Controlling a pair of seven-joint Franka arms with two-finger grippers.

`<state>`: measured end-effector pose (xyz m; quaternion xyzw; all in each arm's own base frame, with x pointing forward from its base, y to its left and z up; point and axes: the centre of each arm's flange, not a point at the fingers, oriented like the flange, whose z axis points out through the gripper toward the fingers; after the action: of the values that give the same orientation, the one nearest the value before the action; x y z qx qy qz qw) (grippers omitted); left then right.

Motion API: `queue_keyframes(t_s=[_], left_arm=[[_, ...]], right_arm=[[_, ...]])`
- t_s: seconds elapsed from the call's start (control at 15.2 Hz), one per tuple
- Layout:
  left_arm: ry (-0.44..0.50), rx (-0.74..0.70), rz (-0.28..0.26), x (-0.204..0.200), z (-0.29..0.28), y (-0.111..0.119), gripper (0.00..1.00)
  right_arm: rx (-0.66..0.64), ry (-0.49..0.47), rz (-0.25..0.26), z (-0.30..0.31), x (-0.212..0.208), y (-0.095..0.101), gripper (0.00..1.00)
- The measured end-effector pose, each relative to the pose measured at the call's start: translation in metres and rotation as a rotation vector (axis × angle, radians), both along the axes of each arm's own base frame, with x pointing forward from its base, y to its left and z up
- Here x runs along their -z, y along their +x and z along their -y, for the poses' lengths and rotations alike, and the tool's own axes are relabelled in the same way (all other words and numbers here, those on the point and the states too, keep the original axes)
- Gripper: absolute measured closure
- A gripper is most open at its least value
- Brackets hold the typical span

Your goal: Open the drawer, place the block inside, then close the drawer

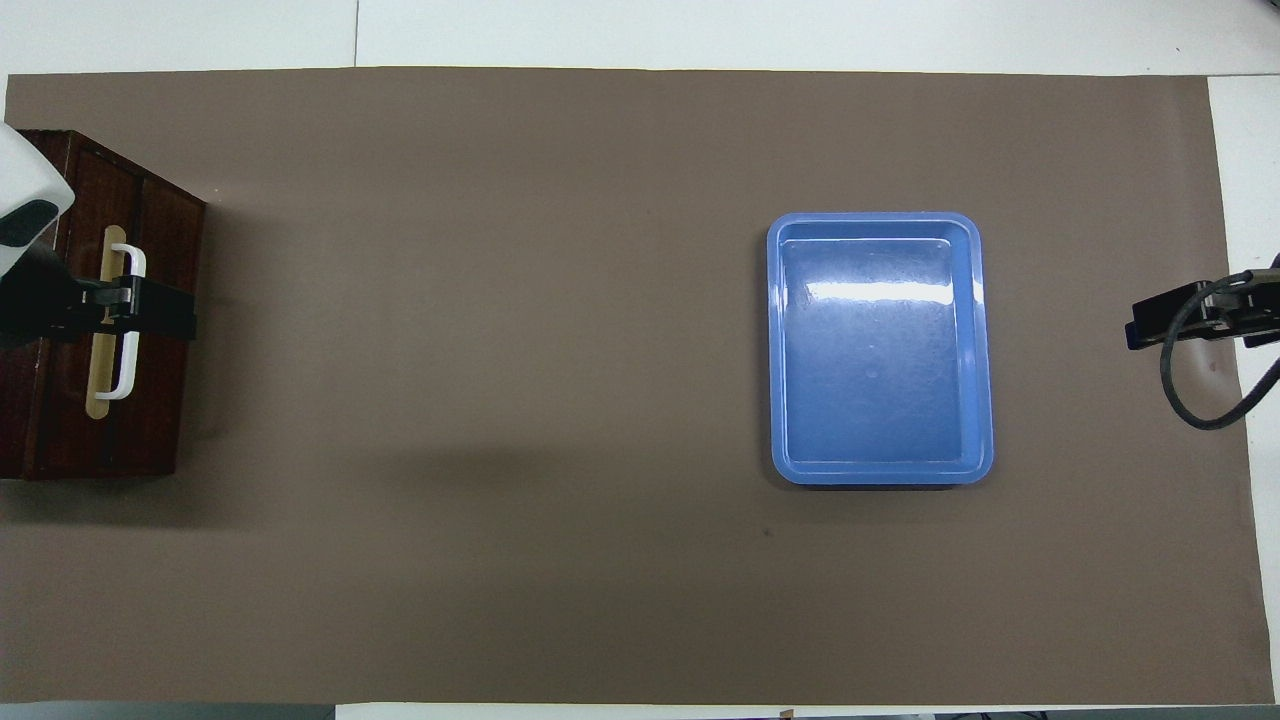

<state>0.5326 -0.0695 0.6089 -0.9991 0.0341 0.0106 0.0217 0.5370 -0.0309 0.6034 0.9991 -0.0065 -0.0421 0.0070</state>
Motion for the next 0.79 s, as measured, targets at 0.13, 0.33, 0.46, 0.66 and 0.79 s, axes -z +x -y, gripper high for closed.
queue_keyframes(t_s=[0.13,0.33,0.46,0.66,0.79], left_arm=[[-0.016,0.003,-0.013,0.003,0.002,-0.004,0.0],[-0.043,0.001,-0.018,0.002,0.005,-0.005,0.0],[-0.047,0.004,-0.03,0.003,0.007,-0.006,0.0],[-0.046,0.013,-0.041,0.004,0.011,-0.008,0.0],[-0.046,0.021,-0.046,0.004,0.014,-0.009,0.0]], right_arm=[[0.0,0.0,0.0,0.0,0.0,0.0,0.0],[0.0,0.0,0.0,0.0,0.0,0.0,0.0],[0.0,0.0,0.0,0.0,0.0,0.0,0.0],[0.0,0.0,0.0,0.0,0.0,0.0,0.0],[0.0,0.0,0.0,0.0,0.0,0.0,0.0]])
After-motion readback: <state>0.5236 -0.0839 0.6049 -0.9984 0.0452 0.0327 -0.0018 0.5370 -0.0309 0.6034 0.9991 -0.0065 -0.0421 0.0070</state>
